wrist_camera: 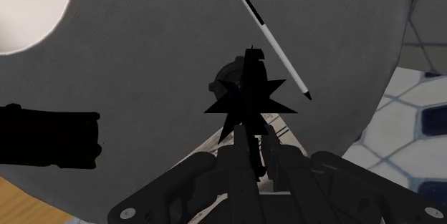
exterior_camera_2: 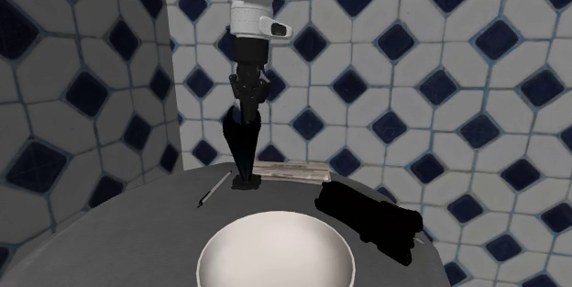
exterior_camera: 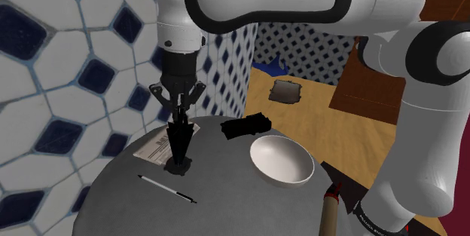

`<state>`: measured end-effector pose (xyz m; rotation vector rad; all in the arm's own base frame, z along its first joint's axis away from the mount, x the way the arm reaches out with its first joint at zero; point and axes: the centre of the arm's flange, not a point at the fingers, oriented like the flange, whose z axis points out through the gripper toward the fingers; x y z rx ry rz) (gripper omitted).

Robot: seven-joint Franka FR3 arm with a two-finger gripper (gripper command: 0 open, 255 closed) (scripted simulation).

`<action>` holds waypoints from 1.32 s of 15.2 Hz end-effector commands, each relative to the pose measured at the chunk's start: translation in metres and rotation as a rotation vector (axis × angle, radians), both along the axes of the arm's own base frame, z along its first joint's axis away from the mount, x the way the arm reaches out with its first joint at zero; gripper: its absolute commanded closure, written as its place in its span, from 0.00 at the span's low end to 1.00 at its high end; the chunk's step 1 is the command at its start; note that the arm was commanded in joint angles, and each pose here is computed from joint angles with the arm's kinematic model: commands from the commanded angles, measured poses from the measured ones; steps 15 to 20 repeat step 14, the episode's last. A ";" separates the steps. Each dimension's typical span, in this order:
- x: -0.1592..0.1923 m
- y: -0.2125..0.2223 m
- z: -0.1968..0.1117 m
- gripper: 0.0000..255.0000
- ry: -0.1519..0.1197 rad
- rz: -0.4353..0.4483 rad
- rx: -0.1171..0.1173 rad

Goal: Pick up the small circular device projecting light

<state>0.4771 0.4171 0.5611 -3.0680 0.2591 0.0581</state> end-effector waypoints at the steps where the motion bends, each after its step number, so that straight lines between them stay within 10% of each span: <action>1: 0.000 0.000 0.010 1.00 0.000 0.000 0.000; 20: 0.000 0.000 0.069 1.00 0.000 0.000 0.000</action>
